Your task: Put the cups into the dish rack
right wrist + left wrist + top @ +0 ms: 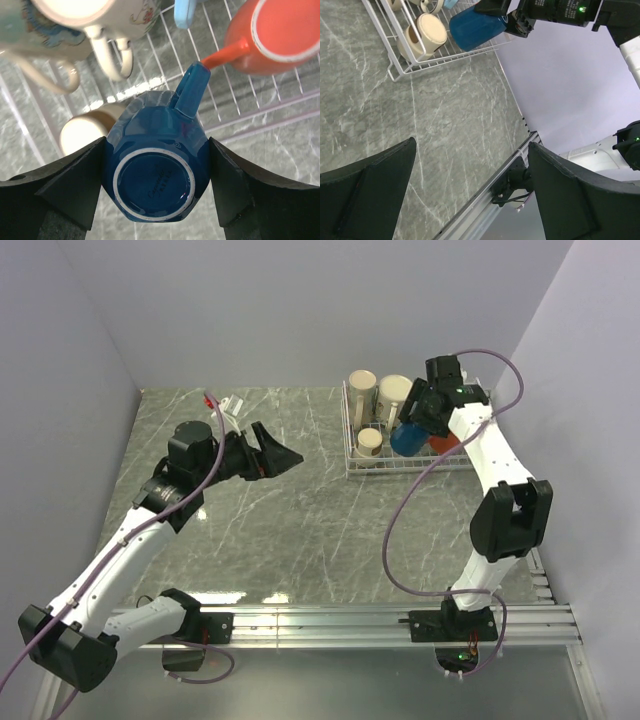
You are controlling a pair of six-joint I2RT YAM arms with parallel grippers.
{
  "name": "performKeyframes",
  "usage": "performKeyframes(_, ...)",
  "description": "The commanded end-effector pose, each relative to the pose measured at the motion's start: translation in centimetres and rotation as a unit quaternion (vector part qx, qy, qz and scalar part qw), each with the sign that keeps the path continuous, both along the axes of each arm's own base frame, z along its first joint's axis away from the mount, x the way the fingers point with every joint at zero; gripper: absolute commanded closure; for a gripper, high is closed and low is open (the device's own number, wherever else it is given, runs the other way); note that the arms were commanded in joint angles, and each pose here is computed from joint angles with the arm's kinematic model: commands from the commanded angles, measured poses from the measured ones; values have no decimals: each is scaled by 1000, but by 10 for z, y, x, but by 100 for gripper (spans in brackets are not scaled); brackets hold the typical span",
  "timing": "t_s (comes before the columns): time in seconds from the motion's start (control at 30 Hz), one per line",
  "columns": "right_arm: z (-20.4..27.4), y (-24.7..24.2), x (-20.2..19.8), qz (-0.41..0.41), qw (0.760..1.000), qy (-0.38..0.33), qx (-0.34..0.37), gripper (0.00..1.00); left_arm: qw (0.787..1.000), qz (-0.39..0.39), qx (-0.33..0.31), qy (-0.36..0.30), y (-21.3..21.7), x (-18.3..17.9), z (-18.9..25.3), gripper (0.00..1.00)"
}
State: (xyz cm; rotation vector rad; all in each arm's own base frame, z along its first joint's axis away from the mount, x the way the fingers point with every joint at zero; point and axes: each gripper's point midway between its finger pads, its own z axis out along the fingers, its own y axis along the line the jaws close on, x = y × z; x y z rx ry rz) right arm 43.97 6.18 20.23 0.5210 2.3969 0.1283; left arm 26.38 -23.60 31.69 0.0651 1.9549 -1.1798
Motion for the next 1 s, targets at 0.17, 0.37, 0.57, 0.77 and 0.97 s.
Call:
performKeyframes(0.17, -7, 2, 30, -16, 999, -44, -15, 100, 999, 26, 2, -27, 13, -5, 25, 2)
performKeyframes(0.37, -20, 13, 27, -10, 999, -43, -27, 100, 999, 38, 1, -26, 18, -8, 26, 2)
performKeyframes(0.57, -35, 17, 22, -17, 998, -40, -52, 100, 999, 42, -3, -22, 20, -10, 23, 2)
performKeyframes(0.77, -41, 12, 21, -36, 996, -40, -70, 100, 999, 40, -4, -20, 19, -9, 22, 2)
performKeyframes(0.97, -45, 11, 24, -32, 996, -32, -74, 63, 999, 38, -6, -19, 18, -9, 21, 2)
